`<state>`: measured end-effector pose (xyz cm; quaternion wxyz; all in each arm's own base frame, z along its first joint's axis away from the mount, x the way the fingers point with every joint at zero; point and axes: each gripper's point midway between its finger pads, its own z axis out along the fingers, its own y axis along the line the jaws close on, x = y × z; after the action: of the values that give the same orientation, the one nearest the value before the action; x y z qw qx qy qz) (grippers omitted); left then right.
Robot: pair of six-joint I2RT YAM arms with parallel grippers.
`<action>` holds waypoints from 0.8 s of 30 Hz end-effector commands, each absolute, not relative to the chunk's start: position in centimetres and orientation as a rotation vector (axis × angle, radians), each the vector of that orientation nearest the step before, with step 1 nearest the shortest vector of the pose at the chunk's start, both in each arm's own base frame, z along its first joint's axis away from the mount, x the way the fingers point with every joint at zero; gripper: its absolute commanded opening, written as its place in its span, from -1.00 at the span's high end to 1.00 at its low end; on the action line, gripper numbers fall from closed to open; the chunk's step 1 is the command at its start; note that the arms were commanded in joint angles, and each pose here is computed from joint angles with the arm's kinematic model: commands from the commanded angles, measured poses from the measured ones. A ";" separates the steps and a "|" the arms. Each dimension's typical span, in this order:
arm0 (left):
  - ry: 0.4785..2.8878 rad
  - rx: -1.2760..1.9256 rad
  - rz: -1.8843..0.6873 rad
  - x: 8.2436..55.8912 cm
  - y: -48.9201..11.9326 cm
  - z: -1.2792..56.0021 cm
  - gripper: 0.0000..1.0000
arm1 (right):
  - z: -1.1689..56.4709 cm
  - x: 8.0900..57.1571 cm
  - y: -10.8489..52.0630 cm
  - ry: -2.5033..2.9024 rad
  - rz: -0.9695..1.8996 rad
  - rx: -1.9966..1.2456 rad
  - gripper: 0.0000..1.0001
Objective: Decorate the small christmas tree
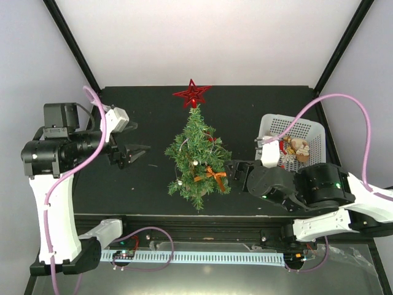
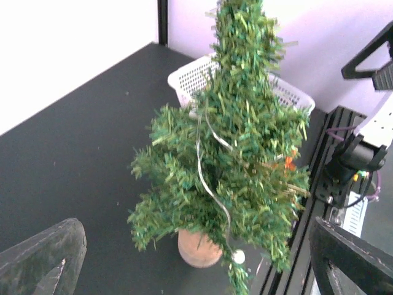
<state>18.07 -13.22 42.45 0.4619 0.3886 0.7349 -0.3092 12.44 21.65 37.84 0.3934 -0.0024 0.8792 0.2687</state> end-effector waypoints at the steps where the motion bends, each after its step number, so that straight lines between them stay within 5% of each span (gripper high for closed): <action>1: 1.873 0.983 -0.637 15.4 -12.3 41.0 -0.98 | 36.8 12.4 16.7 2.225 0.656 -0.020 -0.82; 11: 1.772 1.104 -0.439 9.3 -12.0 38.5 -0.98 | 34.6 11.4 8.4 2.183 0.871 0.033 -1.00; 24: 1.795 1.053 -0.610 7.1 -13.1 37.3 -0.98 | 35.2 11.3 11.8 2.200 0.801 -0.089 -1.00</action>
<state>8.12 -12.52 36.86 0.4728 0.4369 0.7345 -0.2146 11.18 11.86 34.33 0.3804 -0.0381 0.8761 0.2937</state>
